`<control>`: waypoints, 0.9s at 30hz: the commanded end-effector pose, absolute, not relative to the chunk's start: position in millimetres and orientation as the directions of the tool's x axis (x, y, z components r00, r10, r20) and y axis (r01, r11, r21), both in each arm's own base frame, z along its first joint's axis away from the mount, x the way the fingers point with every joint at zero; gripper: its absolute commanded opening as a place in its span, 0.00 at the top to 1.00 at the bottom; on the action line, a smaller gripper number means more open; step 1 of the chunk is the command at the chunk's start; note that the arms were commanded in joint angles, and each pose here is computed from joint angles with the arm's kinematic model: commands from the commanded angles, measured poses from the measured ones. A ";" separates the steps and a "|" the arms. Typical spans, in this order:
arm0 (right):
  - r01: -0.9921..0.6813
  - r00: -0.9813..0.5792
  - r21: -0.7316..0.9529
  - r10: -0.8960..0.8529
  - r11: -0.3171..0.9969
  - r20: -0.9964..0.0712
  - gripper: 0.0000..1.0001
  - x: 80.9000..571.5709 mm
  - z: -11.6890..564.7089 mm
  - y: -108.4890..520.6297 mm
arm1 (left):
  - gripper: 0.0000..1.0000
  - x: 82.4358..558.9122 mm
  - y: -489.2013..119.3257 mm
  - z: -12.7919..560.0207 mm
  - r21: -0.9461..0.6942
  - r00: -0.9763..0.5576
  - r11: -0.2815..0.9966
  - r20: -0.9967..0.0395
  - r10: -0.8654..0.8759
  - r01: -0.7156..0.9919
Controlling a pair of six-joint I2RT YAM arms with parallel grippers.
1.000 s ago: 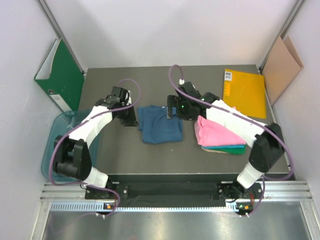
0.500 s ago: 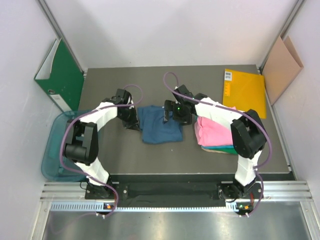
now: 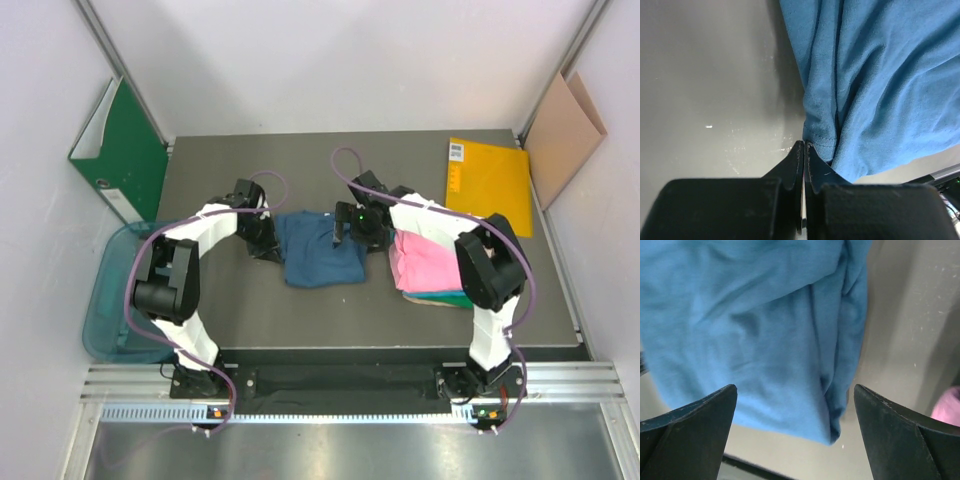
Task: Fold and stack the t-shirts
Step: Put the neatly folded tshirt into the corner of the board with the right arm
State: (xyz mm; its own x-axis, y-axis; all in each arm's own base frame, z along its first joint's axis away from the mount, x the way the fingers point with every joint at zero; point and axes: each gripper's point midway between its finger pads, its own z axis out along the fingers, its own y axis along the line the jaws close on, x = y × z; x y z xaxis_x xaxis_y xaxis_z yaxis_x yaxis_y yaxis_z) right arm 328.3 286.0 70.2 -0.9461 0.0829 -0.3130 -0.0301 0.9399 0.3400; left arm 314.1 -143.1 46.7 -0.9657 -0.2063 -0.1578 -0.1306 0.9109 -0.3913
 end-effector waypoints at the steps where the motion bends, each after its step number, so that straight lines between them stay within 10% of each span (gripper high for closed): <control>1: -0.026 -0.952 0.311 0.072 0.950 -0.298 0.00 336.6 51.7 285.8 | 1.00 331.2 -149.9 61.7 -0.430 -0.956 0.898 -0.212 -0.203 -0.096; 10: -0.035 -0.964 0.323 0.053 0.946 -0.260 0.05 339.0 29.4 296.2 | 1.00 332.8 -150.1 61.8 -0.425 -0.959 0.900 -0.203 -0.199 -0.096; 13: -0.051 -0.973 0.367 0.036 0.929 -0.228 0.27 338.3 21.6 312.2 | 1.00 333.9 -149.4 61.4 -0.419 -0.960 0.903 -0.202 -0.195 -0.095; 18: -0.101 -0.978 0.361 -0.025 0.927 -0.209 0.90 331.5 17.6 327.3 | 1.00 334.1 -148.6 59.4 -0.412 -0.961 0.906 -0.196 -0.192 -0.097; 22: -0.125 -0.958 0.308 -0.034 0.943 -0.283 1.00 335.2 49.7 314.2 | 1.00 333.7 -147.2 60.9 -0.404 -0.962 0.910 -0.198 -0.186 -0.093; 25: -0.142 -0.924 0.267 -0.031 0.953 -0.380 1.00 344.0 90.3 301.4 | 0.85 333.9 -146.0 65.5 -0.398 -0.963 0.914 -0.204 -0.176 -0.082; 27: -0.147 -0.905 0.235 -0.034 0.961 -0.424 1.00 345.5 111.5 291.2 | 0.57 335.6 -143.7 69.2 -0.389 -0.961 0.918 -0.218 -0.172 -0.076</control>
